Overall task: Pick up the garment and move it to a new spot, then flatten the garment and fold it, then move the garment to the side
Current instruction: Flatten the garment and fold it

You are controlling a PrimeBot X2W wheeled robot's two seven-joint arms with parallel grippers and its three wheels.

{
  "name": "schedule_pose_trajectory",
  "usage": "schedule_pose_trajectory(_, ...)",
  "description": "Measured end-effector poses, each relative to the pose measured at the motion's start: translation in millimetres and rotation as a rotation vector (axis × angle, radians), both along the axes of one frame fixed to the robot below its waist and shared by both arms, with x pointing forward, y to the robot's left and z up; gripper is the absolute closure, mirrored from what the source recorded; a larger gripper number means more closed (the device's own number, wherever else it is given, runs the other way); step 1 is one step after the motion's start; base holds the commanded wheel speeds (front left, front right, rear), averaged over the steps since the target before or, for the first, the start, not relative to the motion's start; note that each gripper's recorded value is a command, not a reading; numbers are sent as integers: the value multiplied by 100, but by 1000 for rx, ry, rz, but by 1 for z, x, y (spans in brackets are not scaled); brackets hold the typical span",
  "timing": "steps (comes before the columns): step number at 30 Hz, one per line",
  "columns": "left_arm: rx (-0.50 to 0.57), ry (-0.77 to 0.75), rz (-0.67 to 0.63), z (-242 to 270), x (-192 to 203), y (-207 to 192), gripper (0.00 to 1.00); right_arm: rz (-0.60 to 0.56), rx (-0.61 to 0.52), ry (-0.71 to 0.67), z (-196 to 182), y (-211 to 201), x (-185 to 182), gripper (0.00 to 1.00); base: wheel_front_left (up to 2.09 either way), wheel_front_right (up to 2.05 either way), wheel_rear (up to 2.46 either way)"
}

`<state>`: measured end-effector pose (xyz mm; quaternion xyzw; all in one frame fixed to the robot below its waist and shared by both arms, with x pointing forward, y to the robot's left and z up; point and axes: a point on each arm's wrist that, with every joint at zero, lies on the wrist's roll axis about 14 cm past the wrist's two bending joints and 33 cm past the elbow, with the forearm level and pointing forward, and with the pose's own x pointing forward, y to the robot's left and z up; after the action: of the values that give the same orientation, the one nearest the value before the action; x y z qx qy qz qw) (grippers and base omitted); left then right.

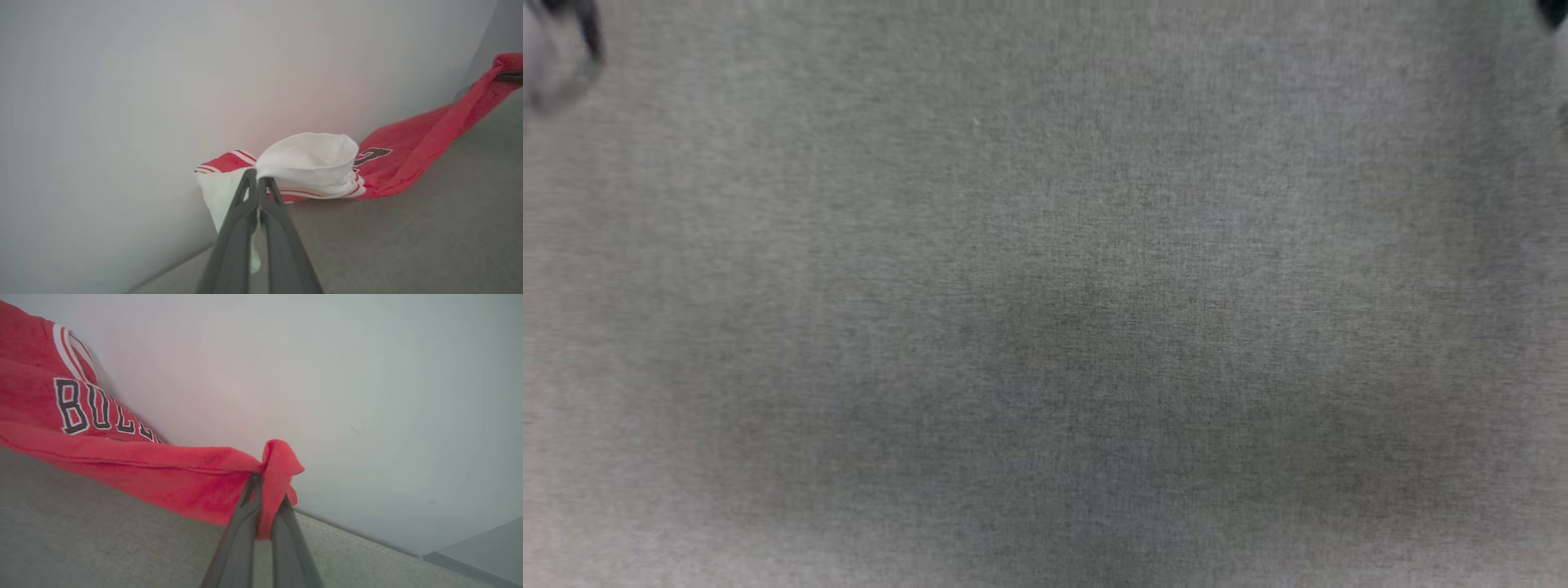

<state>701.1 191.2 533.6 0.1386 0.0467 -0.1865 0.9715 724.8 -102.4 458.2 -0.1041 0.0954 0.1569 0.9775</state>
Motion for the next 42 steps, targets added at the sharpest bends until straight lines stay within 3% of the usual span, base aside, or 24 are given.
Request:
schedule_pose_trajectory(7, 18, 259, 34, -39, -60, 23, 100, 39, 27, 66, -3, 16, -40, 100, 0, 0, 0)
schedule_pose_trajectory(15, -15, 436, 10, -64, -144, 24, 100, 41, 48, 154, -5, -10, -98, 100, 0, 0, 0)
schedule_pose_trajectory(30, -103, 659, 0, -79, -323, -4, 100, 61, 111, 466, -41, -59, -256, 100, 0, 0, 0)
schedule_pose_trajectory(42, -159, 890, 59, -108, -404, -16, 100, 50, 139, 693, -72, -75, -349, 100, 0, 0, 0)
